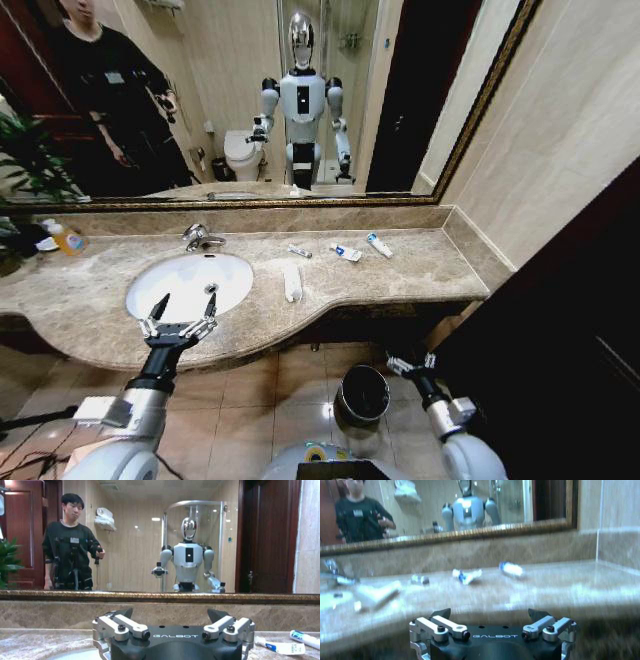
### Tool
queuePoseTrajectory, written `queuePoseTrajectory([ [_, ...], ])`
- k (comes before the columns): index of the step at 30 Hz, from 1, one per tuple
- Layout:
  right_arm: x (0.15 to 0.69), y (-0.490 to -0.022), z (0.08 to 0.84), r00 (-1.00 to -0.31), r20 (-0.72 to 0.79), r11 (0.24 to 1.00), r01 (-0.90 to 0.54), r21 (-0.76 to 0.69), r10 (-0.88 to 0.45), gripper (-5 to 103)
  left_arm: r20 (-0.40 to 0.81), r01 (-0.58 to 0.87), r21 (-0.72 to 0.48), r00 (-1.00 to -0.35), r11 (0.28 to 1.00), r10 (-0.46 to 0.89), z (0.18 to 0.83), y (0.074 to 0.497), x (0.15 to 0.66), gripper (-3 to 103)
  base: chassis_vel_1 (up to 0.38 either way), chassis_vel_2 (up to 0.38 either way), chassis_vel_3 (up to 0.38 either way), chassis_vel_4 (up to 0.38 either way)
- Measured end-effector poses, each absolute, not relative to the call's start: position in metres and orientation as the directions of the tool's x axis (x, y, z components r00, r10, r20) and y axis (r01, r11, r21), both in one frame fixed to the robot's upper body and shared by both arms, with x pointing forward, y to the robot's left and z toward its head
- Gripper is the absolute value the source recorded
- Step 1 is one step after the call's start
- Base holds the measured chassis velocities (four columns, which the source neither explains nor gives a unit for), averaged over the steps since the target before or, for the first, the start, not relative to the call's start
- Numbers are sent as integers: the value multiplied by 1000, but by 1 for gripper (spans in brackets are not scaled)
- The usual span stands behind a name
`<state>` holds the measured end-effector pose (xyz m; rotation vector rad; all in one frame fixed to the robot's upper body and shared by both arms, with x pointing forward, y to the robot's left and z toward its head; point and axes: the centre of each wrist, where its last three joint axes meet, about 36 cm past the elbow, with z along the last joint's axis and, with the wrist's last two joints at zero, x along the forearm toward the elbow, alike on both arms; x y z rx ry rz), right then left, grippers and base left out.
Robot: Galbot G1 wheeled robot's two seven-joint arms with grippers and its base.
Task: Pick up the trash from the sink and place it in the trash bin.
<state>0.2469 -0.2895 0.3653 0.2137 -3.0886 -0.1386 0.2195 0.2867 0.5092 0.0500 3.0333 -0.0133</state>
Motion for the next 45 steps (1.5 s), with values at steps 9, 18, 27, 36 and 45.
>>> queuePoseTrajectory([
  [9,296,-272,437,-982,-16,981,-189,47,-189,100,-108,33,-7,-994,999,32,509,287,219,100,0,0,0,0],
  [18,350,-288,447,-951,33,951,-308,1,-308,100,-108,33,-7,-994,999,32,509,287,219,100,0,0,0,0],
  [27,419,-265,452,-898,44,899,-438,4,-437,100,-108,33,-7,-994,999,32,509,287,219,100,0,0,0,0],
  [36,466,-220,430,-867,119,873,-487,7,-484,100,-108,33,-7,-994,999,32,509,287,219,100,0,0,0,0],
  [45,494,-187,428,-862,168,875,-483,18,-479,100,-108,33,-7,-994,999,32,509,287,219,100,0,0,0,0],
])
